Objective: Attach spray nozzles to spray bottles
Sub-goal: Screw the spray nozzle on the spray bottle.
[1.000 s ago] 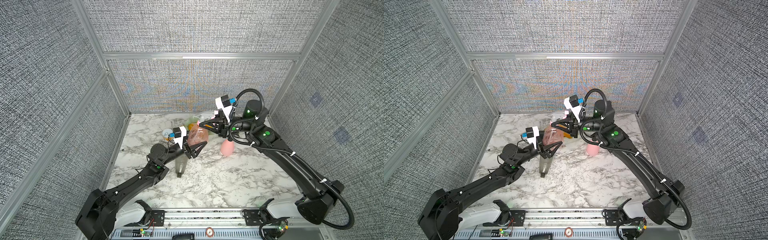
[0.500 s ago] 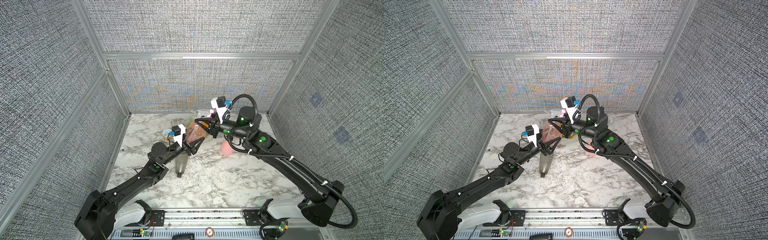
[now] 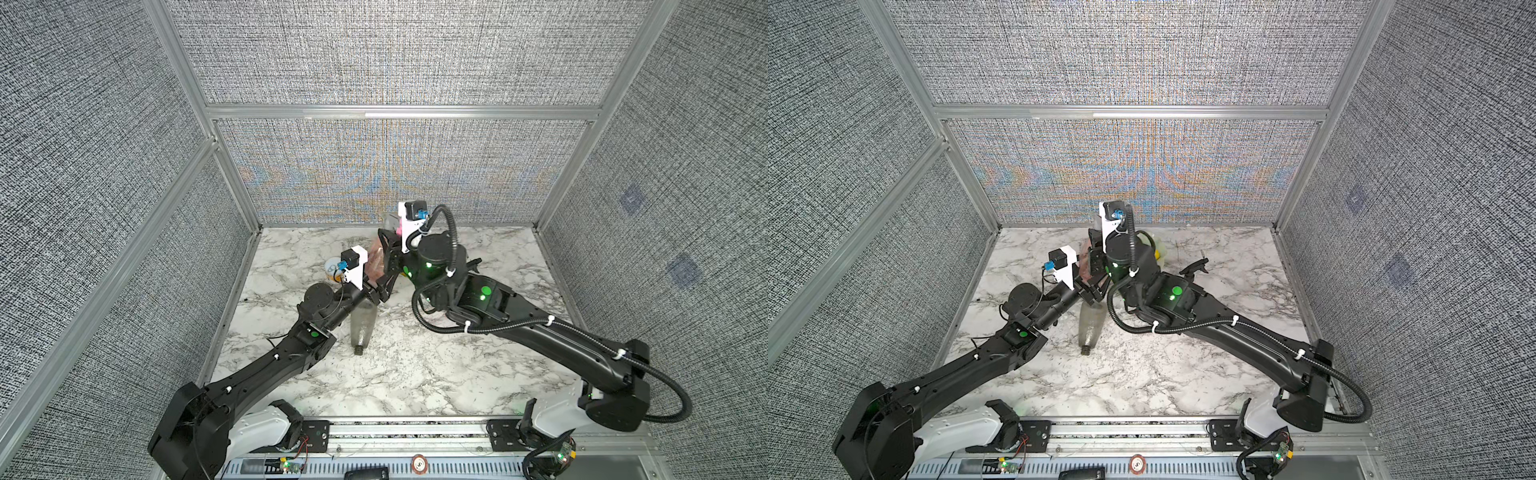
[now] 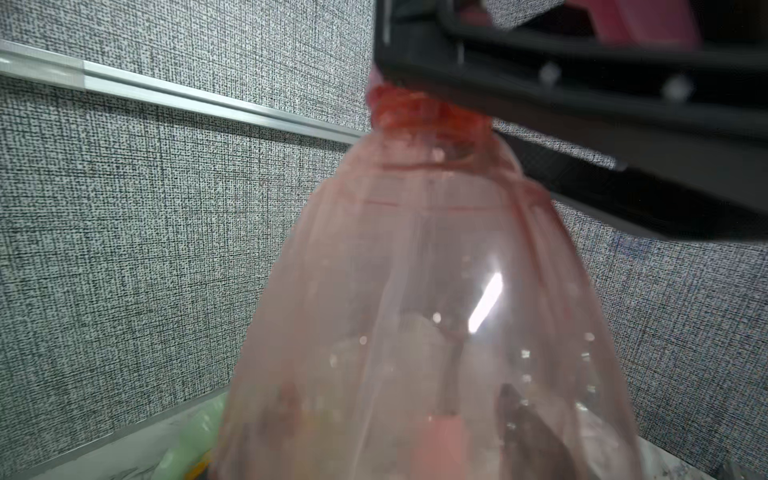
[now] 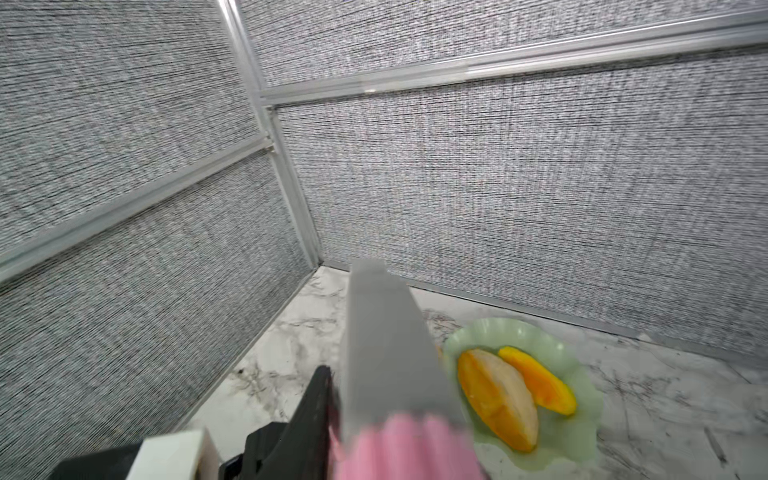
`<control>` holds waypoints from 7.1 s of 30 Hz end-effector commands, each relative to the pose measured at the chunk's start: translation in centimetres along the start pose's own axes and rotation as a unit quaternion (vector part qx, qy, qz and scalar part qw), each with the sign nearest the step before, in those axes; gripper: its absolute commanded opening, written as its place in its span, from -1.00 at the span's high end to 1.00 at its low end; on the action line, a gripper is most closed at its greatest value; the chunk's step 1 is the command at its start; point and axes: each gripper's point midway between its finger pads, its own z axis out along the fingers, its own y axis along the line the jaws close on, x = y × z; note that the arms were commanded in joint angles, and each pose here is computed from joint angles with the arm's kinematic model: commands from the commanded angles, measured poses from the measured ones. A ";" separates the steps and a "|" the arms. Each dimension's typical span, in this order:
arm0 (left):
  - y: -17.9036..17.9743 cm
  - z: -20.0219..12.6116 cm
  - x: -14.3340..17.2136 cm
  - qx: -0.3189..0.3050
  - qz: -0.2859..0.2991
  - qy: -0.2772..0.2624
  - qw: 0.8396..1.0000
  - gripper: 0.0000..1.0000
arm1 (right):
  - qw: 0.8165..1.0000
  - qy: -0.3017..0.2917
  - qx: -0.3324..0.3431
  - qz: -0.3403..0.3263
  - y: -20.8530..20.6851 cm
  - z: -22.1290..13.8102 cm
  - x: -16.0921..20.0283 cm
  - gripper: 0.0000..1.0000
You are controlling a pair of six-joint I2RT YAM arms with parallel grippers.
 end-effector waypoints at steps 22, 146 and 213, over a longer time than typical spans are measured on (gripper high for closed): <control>-0.8 -0.6 -1.1 0.020 0.063 -0.050 0.997 -0.24 | 0.999 0.016 -0.033 -0.009 2.0 -1.4 -0.5 -0.09; -3.6 -0.2 -1.8 0.134 -0.001 -0.035 0.990 -0.20 | 0.999 -0.016 0.030 -0.042 0.9 -1.2 2.6 0.99; -6.5 -0.8 -2.1 0.239 -0.061 -0.033 0.969 -0.19 | 0.877 0.050 -0.476 -0.036 1.5 -7.9 -1.9 0.24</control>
